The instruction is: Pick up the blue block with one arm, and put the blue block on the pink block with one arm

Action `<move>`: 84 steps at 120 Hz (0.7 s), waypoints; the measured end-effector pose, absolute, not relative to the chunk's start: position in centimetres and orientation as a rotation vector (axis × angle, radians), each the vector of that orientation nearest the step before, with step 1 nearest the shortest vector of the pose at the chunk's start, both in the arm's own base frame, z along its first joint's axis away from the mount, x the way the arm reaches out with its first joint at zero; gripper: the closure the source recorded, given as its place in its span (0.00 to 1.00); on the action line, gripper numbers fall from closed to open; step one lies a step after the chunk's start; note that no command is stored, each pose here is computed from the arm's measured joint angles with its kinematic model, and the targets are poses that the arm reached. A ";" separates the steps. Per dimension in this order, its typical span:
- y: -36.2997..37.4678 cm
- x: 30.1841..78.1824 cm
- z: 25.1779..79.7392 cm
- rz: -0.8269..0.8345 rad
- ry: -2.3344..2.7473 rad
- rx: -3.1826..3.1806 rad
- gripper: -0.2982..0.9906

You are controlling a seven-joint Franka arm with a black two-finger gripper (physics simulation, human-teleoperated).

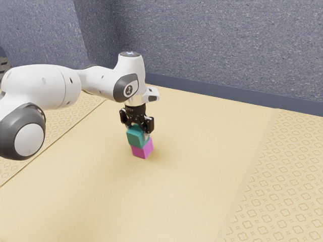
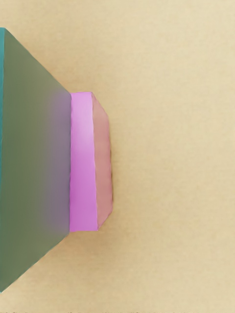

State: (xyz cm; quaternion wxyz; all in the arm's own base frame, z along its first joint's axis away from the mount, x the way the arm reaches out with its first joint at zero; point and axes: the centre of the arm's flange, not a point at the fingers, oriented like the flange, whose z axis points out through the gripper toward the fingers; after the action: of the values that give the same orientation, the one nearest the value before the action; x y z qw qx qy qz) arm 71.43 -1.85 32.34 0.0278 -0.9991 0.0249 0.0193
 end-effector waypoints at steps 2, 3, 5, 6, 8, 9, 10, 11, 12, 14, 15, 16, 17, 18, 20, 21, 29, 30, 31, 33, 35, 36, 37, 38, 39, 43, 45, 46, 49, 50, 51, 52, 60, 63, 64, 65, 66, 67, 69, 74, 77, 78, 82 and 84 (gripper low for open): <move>-1.9 71.5 32.5 0.056 0.076 -3.085 0.32; -1.9 71.5 32.5 0.055 0.076 -3.085 0.32; -1.9 71.5 32.7 0.051 0.076 -3.085 0.31; -1.9 71.5 32.8 0.049 0.076 -3.085 0.31; -1.9 71.5 33.4 0.038 0.076 -3.085 0.30; -1.9 71.5 33.8 0.031 0.075 -3.085 0.30; -1.9 71.5 34.1 0.024 0.075 -3.085 0.30; -1.9 71.5 34.6 0.017 0.074 -3.086 0.30; -1.9 71.5 35.0 0.010 0.073 -3.086 0.29; -1.8 71.5 36.1 -0.010 0.071 -3.086 0.29; -1.8 71.5 37.0 -0.024 0.070 -3.086 0.29; -1.8 71.4 37.8 -0.037 0.069 -3.086 0.28; -1.8 71.4 38.6 -0.052 0.068 -3.085 0.28; -1.7 71.4 39.4 -0.064 0.067 -3.085 0.28; -1.7 71.4 41.1 -0.090 0.065 -3.085 0.28; -1.6 71.3 41.8 -0.102 0.064 -3.084 0.28; -1.5 70.6 48.1 -0.189 0.061 -3.087 0.26; -1.5 70.4 48.7 -0.194 0.061 -3.087 0.26; -1.5 70.2 49.1 -0.195 0.061 -3.088 0.26; -1.5 69.7 49.7 -0.191 0.061 -3.090 0.26; -1.5 69.3 50.0 -0.184 0.061 -3.092 0.26; -1.5 69.2 50.2 -0.179 0.061 -3.093 0.26; -1.5 69.0 50.2 -0.174 0.061 -3.094 0.25; -1.5 68.8 50.2 -0.168 0.061 -3.096 0.25; -1.5 68.7 50.2 -0.161 0.061 -3.097 0.25; -1.4 68.3 50.2 -0.139 0.059 -3.101 0.25; -1.3 68.1 50.2 -0.130 0.058 -3.103 0.25; -1.3 68.0 50.1 -0.125 0.057 -3.104 0.25; -1.1 67.7 50.0 -0.110 0.054 -3.109 0.25; -1.1 67.7 50.0 -0.106 0.053 -3.111 0.25; -1.1 67.6 50.0 -0.102 0.051 -3.113 0.24; -1.0 67.5 50.0 -0.098 0.050 -3.115 0.24; -0.6 67.1 49.7 -0.066 0.048 -3.132 0.24; -0.6 67.0 49.6 -0.055 0.052 -3.136 0.24; -0.6 66.9 49.5 -0.052 0.054 -3.137 0.24; -0.7 66.9 49.5 -0.049 0.056 -3.139 0.24; -0.7 66.9 49.5 -0.047 0.059 -3.140 0.24; -0.7 66.9 49.5 -0.045 0.061 -3.141 0.24; -0.8 66.8 49.4 -0.040 0.065 -3.143 0.24; -0.9 66.8 49.3 -0.032 0.076 -3.146 0.24; -1.0 66.8 49.2 -0.029 0.081 -3.148 0.24; -1.0 66.7 49.2 -0.028 0.083 -3.148 0.24; -1.0 66.7 49.2 -0.024 0.089 -3.150 0.24; -1.0 66.7 49.2 -0.023 0.092 -3.150 0.24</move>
State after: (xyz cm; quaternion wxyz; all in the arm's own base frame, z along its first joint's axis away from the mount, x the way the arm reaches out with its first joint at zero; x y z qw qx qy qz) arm 66.72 -1.03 49.19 -0.0050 -0.9995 0.0293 -0.0073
